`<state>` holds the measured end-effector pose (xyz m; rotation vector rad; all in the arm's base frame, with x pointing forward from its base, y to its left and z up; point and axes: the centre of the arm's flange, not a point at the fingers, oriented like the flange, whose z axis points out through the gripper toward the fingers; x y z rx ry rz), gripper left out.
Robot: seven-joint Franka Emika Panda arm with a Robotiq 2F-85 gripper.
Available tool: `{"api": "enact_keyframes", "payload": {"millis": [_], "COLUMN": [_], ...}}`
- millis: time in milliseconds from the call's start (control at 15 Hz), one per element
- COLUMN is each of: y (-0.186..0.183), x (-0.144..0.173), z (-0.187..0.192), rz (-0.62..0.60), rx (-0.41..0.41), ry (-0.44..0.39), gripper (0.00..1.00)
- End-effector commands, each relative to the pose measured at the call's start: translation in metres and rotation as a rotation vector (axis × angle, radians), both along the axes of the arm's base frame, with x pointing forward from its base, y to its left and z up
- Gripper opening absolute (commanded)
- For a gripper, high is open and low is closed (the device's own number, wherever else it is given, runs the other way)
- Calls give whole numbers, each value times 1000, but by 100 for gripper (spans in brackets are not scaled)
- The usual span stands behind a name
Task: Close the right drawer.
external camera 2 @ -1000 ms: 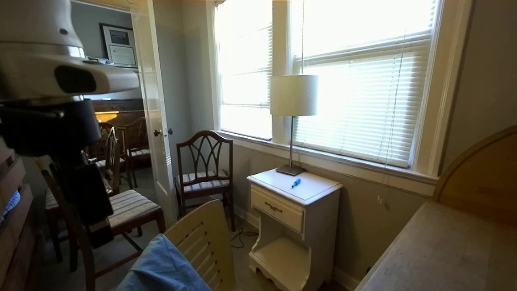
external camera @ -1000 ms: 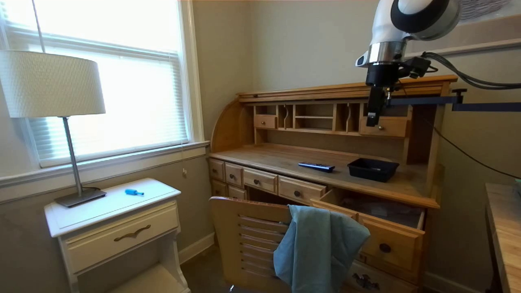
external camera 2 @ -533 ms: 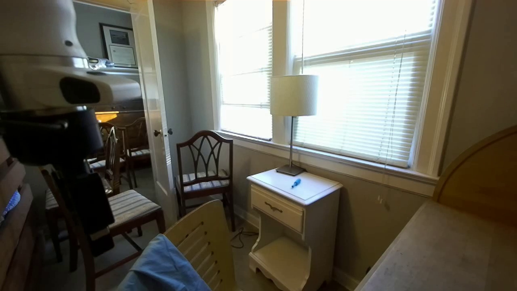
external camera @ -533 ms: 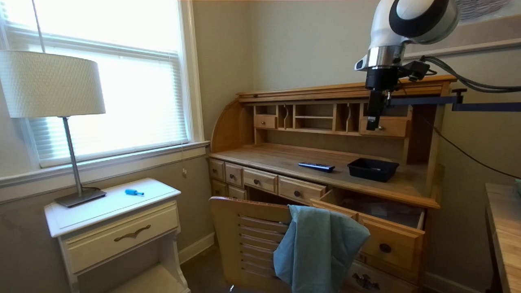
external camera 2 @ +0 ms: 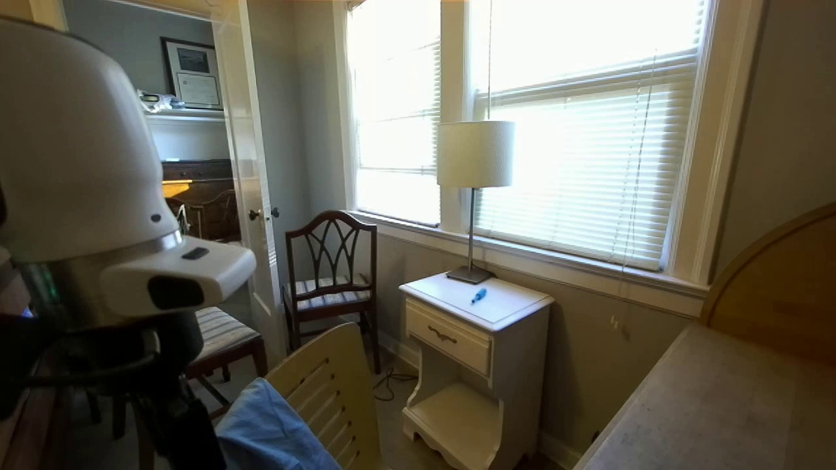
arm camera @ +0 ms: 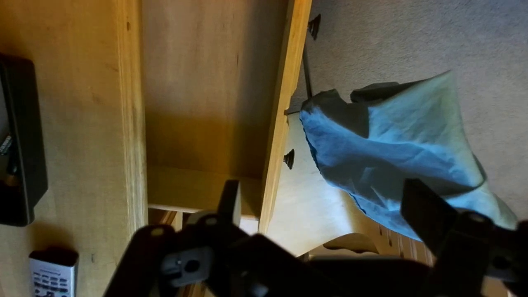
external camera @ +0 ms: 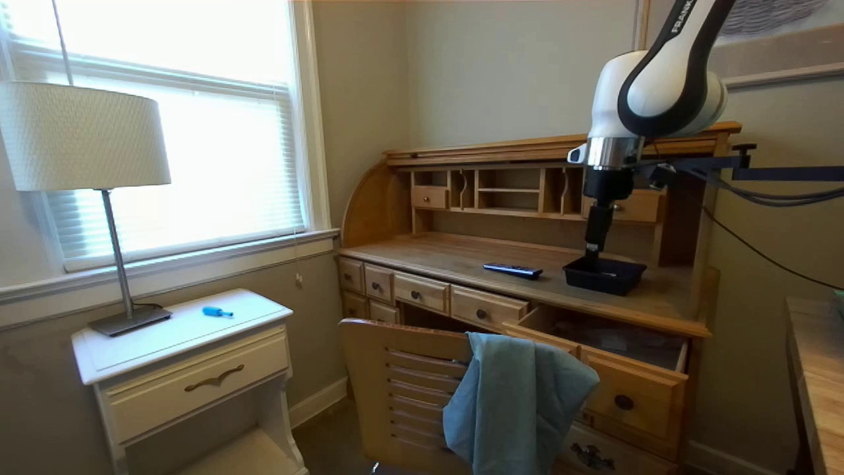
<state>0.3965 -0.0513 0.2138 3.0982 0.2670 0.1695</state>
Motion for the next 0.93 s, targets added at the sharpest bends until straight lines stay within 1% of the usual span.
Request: {"api": "enact_keyframes", "payload": {"millis": [0,333,533,600,667,867], "y": [-3,-5,-16,-19,-13,-19], "x": [9,14,25,26,12,19], "z": [-51,-96,-119,-117,-106,-115], "rz": [-37,-78,-139,-151,-113,-132], "rx": [-15,16,11,15,10,11], "ry": [18,73,127,143,117,131], "gripper": [100,100,100,100,100,100]}}
